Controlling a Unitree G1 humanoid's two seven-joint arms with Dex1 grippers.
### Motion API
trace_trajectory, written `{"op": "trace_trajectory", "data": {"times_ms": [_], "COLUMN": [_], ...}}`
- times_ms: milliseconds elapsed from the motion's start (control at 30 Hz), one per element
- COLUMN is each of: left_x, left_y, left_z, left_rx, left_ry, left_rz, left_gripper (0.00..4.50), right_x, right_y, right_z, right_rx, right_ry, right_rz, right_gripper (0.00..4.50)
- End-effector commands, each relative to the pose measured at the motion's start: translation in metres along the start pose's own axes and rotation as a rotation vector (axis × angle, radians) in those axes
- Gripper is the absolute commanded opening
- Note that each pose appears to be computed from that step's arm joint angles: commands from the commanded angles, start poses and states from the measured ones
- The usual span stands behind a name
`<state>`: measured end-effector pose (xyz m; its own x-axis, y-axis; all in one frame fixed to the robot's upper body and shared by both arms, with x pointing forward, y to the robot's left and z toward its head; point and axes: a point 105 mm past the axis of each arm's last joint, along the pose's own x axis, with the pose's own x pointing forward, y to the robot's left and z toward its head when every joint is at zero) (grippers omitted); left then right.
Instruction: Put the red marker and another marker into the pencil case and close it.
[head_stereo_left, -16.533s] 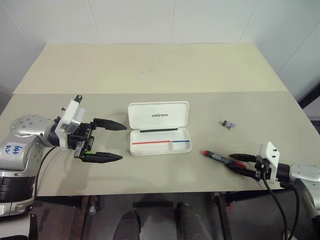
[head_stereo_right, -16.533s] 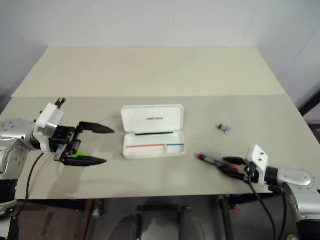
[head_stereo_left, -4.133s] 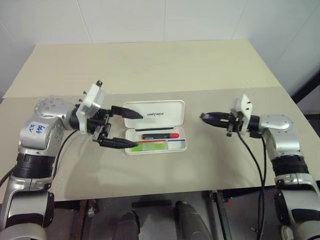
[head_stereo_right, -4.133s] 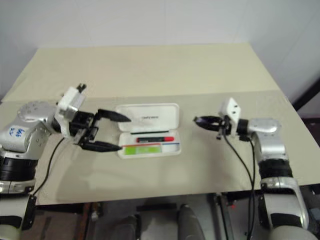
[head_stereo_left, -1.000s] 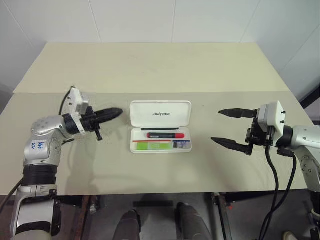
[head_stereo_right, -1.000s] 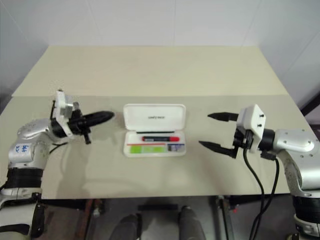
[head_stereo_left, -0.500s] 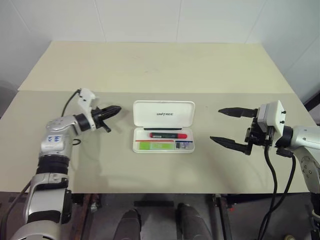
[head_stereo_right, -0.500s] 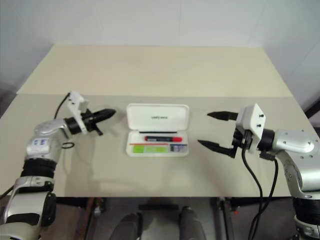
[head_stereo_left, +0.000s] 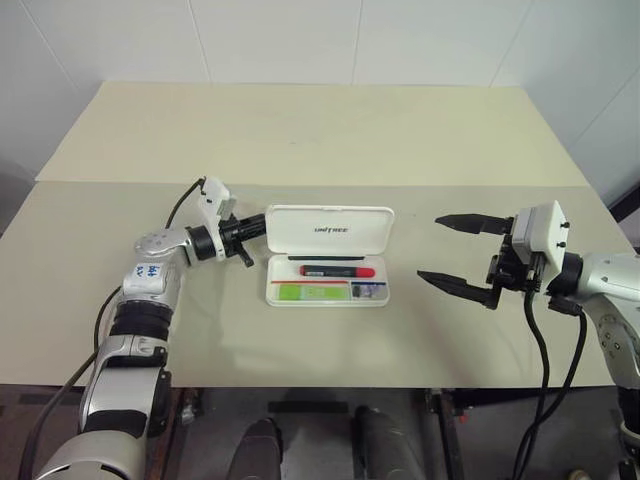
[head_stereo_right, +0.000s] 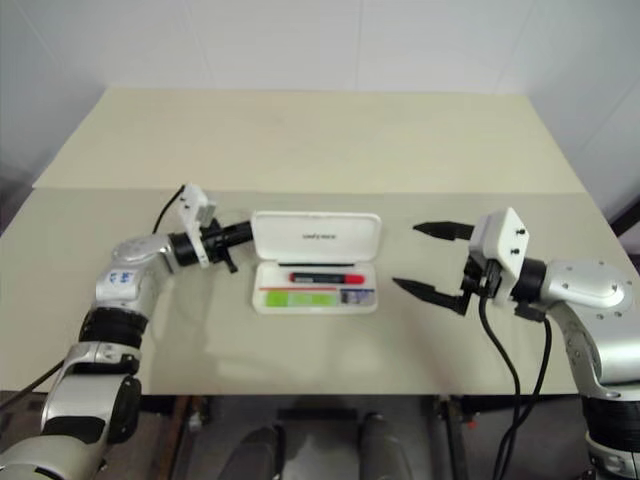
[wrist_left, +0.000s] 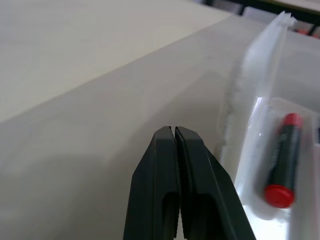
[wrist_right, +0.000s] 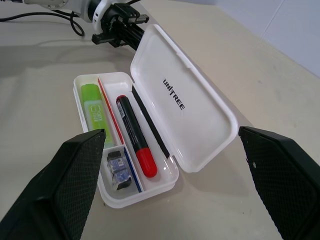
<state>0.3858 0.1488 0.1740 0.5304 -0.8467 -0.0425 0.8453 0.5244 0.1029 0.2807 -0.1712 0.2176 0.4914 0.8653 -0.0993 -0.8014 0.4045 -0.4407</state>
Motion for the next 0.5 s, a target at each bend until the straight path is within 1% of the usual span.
{"op": "trace_trajectory", "data": {"times_ms": [33,133,233,500], "left_x": [-0.016,-0.026,-0.031,-0.020], "left_y": [-0.023,-0.031,-0.034,-0.052], "left_z": [0.019,0.014,0.004,0.001], "left_rx": [0.069,0.065,0.098,0.166], "left_ry": [-0.073,-0.048,0.023,0.053], "left_rz": [-0.157,-0.213,-0.250,-0.374], "left_gripper": [0.03,0.03,0.03,0.03], "right_x": [0.000,-0.001,0.001,0.003], "right_y": [0.003,0.004,0.004,0.004], "right_z": [0.010,0.009,0.008,0.009], "right_rx": [-0.029,-0.025,-0.021,-0.020], "right_ry": [-0.031,-0.029,-0.030,-0.038], "right_rz": [-0.001,-0.004,-0.006,-0.005], "right_gripper": [4.50,4.50,4.50,4.50]}}
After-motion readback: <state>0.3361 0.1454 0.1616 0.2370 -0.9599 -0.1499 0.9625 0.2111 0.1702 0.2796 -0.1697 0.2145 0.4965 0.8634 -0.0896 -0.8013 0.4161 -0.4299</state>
